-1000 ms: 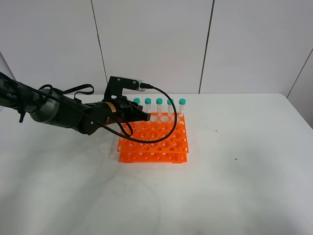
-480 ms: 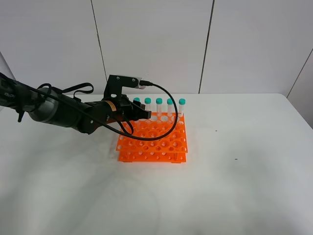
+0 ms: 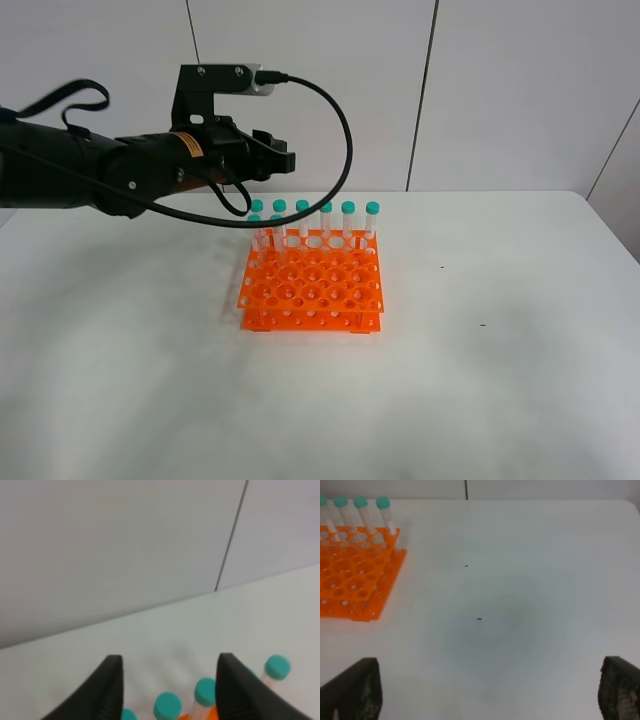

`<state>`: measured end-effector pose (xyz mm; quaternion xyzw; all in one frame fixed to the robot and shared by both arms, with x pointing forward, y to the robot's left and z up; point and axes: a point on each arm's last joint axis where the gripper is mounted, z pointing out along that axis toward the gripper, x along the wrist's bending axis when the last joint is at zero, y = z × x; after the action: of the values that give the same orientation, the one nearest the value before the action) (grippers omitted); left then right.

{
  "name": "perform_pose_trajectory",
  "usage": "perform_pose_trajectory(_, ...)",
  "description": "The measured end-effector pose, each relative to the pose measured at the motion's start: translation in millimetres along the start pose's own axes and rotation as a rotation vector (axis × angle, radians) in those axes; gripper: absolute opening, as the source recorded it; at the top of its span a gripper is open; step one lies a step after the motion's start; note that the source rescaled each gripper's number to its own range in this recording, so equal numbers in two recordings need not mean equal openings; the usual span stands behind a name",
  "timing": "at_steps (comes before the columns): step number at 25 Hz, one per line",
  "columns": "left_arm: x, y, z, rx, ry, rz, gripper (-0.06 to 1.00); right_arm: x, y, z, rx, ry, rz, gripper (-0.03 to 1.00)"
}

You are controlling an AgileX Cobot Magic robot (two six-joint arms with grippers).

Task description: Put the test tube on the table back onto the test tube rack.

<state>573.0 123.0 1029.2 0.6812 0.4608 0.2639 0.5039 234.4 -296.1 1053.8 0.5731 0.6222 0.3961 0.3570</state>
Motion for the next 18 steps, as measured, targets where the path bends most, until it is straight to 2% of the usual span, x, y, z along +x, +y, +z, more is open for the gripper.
perform_pose_trajectory(1,0,4,-7,0.031,0.004,0.007,0.76,0,0,0,0.0,0.0,0.0,0.93)
perform_pose_trajectory(2,-1,7,-13,0.074,0.01,0.018,0.84,0,0,0,0.0,0.0,0.0,0.93)
perform_pose_trajectory(4,1,11,-21,0.172,0.024,0.035,0.95,0,0,0,0.0,0.0,0.0,0.93)
perform_pose_trajectory(6,5,16,-24,0.27,0.047,0.036,0.98,0,0,0,0.0,0.0,0.0,0.93)
perform_pose_trajectory(9,22,27,-30,0.406,0.105,0.004,1.0,0,0,0,0.0,0.0,0.0,0.93)
perform_pose_trajectory(13,59,41,-31,0.53,0.2,-0.062,1.0,0,0,0,0.0,0.001,0.0,0.93)
perform_pose_trajectory(18,110,21,-39,0.787,0.312,-0.164,1.0,0,0,0,0.0,0.001,0.0,0.93)
